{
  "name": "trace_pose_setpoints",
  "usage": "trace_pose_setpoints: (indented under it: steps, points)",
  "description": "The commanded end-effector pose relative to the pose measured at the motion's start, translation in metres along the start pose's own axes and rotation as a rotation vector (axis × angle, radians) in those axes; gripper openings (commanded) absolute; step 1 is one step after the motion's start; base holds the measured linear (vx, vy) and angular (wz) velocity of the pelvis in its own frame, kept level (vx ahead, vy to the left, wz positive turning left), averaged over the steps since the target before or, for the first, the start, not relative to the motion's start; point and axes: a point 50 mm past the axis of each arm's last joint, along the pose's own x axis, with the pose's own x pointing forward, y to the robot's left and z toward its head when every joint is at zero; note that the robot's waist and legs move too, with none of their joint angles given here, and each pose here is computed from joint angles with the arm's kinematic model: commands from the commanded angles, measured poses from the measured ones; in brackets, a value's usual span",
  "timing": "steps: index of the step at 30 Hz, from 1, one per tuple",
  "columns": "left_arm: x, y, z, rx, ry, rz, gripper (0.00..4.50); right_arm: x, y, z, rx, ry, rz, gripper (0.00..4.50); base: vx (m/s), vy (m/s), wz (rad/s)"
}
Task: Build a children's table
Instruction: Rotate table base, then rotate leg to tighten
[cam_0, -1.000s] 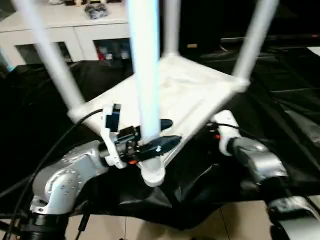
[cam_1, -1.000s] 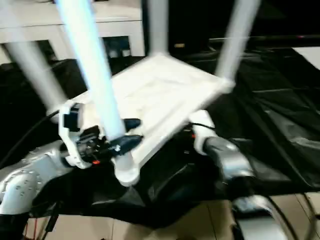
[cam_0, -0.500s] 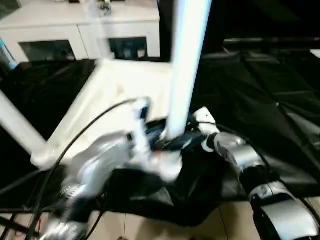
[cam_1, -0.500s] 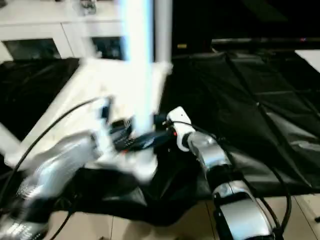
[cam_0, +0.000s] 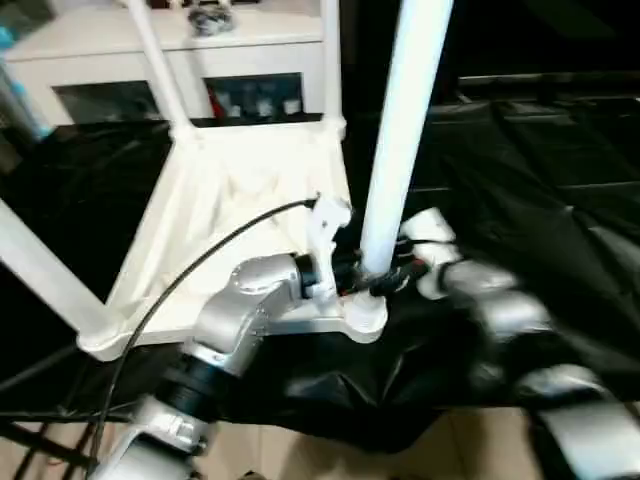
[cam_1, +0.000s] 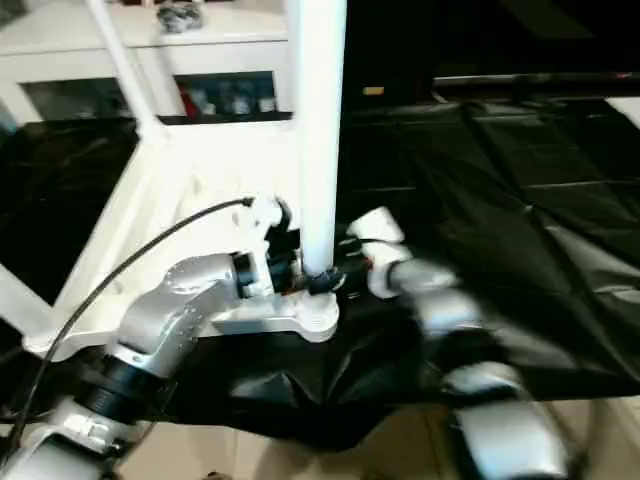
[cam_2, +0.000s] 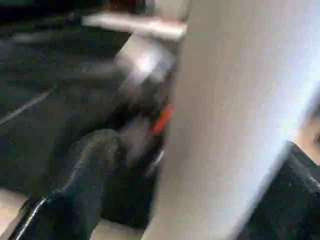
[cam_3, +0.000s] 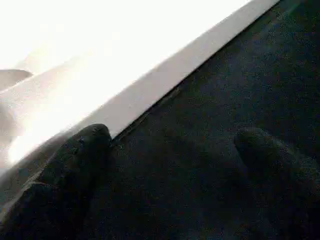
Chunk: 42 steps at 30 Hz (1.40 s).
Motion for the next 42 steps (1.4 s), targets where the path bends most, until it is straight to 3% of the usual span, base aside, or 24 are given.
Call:
trace_pose_setpoints:
  steps: [1, 4, 9, 13, 21, 29, 33, 42]
  points:
    - [0.001, -0.002, -0.001, 0.030, 0.018, -0.029, 4.41, 0.002, 0.005, 0.007, -0.001, -0.030, 0.050, 4.50, 0.000, 0.000, 0.00]
    - [-0.019, 0.007, -0.018, 0.127, 0.195, -0.100, 4.14, -0.018, 0.008, 0.005, -0.084, 0.006, 0.171, 4.50, 0.000, 0.000, 0.00]
    - [-0.031, 0.020, -0.037, 0.192, 0.415, -0.136, 3.86, -0.043, 0.012, 0.007, -0.177, 0.069, 0.289, 4.50, 0.000, 0.000, 0.00]
    - [-0.033, 0.025, -0.047, 0.220, 0.488, -0.127, 3.55, -0.056, 0.016, 0.010, -0.209, 0.093, 0.337, 4.50, 0.000, 0.000, 0.00]
    - [-0.041, 0.032, -0.055, 0.173, 0.526, -0.113, 2.75, -0.067, 0.021, 0.014, -0.236, 0.117, 0.360, 4.50, 0.000, 0.000, 0.00]
    - [-0.048, 0.034, -0.054, 0.149, 0.518, -0.126, 2.12, -0.068, 0.021, 0.015, -0.227, 0.127, 0.363, 4.50, 0.000, 0.000, 0.00]
    - [-0.053, 0.030, -0.052, 0.076, 0.481, -0.176, 1.79, -0.069, 0.023, 0.016, -0.205, 0.125, 0.386, 4.50, 0.000, 0.000, 0.00]
    - [-0.051, 0.027, -0.052, 0.025, 0.430, -0.190, 1.08, -0.070, 0.023, 0.015, -0.189, 0.129, 0.390, 4.50, 0.000, 0.000, 0.00]
